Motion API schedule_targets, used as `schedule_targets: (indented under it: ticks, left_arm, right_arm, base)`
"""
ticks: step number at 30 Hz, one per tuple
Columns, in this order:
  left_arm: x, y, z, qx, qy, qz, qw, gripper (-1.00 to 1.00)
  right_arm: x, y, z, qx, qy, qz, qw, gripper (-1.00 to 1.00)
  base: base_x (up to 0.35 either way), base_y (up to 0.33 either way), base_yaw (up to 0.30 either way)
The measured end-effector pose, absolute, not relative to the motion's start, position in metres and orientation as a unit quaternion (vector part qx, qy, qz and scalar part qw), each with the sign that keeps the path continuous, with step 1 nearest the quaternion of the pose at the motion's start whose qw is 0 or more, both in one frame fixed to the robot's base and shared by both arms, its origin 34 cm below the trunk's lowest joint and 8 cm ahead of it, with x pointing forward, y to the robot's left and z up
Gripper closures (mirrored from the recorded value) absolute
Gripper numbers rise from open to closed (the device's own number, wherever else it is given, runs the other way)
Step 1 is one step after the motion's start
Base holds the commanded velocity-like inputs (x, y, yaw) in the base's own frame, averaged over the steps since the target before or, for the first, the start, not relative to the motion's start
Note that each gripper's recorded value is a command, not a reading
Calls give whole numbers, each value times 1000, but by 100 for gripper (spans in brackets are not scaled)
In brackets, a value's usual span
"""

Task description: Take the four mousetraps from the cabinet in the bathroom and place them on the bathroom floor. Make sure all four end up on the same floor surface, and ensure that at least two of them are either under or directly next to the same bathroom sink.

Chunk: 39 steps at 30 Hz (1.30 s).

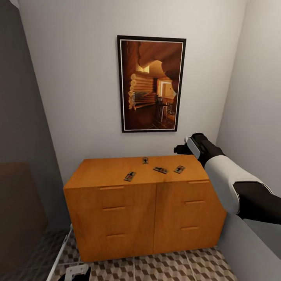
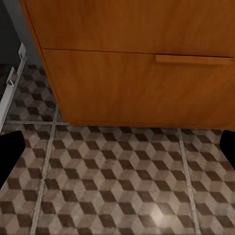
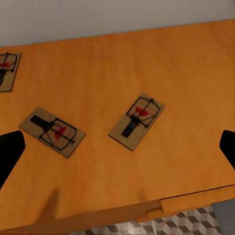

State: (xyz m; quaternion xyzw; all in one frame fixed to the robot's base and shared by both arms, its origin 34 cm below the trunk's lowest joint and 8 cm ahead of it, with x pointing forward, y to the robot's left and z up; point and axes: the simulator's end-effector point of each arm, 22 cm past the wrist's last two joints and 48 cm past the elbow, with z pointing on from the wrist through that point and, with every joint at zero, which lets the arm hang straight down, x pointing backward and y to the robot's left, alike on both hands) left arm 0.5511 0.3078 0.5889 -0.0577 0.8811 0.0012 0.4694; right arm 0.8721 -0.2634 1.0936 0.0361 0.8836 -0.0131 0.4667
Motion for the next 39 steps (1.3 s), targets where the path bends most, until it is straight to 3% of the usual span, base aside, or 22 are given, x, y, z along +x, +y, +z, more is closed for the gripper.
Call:
schedule_targets:
  ticks: [39]
  left_arm:
    - [551,308,589,-58,881,1,469,-100]
  right_arm:
    - [877,-289,1101,51,872,-20,486,-100]
  base:
    - [3,0,0]
